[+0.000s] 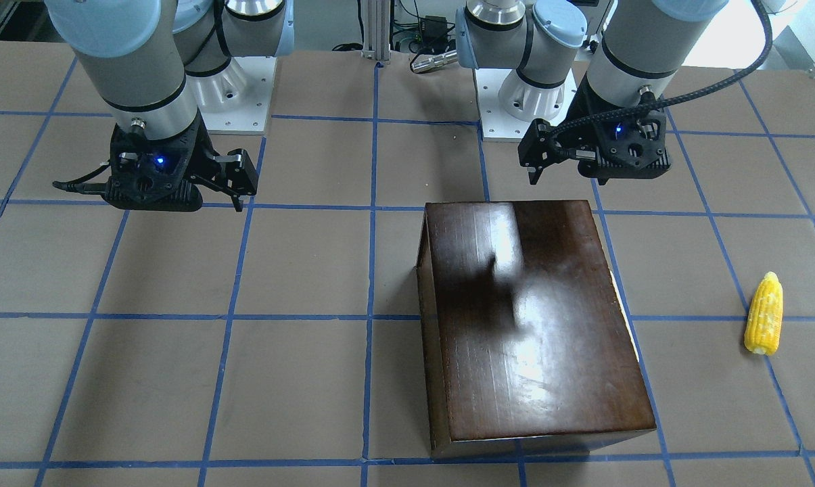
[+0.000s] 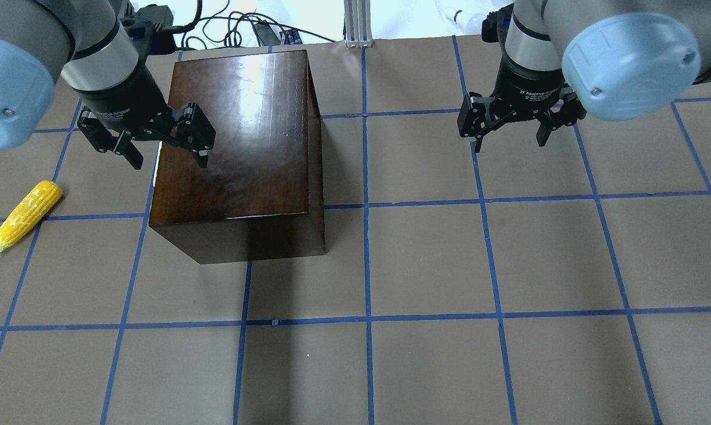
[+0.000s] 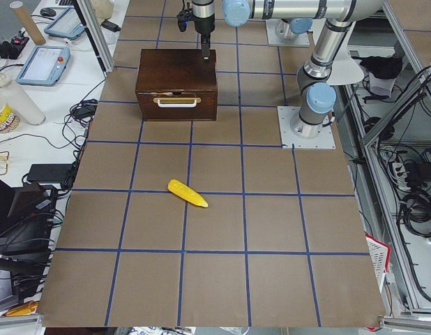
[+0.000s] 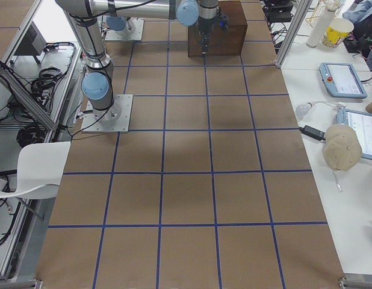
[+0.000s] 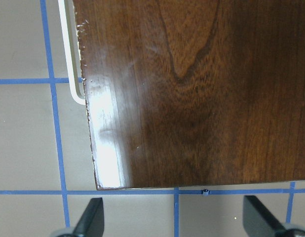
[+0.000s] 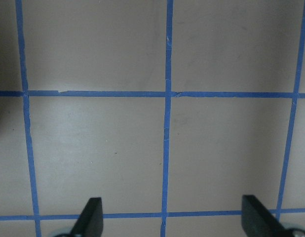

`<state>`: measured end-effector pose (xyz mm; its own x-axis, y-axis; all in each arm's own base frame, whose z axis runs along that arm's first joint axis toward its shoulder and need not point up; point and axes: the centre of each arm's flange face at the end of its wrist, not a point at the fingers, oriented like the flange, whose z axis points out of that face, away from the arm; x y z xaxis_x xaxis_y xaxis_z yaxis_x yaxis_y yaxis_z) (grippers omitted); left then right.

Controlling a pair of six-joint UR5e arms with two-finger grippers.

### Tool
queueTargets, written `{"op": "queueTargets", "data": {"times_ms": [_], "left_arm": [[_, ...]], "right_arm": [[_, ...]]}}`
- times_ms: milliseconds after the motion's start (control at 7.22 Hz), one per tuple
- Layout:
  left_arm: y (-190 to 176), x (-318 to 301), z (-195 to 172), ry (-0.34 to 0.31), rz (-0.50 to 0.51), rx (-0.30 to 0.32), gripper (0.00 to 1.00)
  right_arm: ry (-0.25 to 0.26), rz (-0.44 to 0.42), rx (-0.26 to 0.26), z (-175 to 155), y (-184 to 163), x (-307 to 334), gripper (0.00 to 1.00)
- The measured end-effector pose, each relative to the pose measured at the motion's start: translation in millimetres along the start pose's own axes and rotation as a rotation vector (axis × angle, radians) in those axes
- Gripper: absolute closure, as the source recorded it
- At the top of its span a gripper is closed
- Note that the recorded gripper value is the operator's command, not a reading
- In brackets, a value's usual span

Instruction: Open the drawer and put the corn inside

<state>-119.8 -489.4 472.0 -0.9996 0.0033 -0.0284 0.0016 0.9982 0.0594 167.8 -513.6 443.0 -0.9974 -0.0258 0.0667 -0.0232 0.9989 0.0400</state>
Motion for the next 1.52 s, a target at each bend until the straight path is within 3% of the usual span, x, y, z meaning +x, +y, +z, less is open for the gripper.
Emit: {"op": "queueTargets", "data": {"times_ms": [1523], "left_arm": [[6.5, 3.7, -5.6, -0.008, 0.006, 0.008, 0.00]], "right_arm": [[0.000, 0.000, 0.000, 0.1, 0.0, 0.0, 0.00]]}}
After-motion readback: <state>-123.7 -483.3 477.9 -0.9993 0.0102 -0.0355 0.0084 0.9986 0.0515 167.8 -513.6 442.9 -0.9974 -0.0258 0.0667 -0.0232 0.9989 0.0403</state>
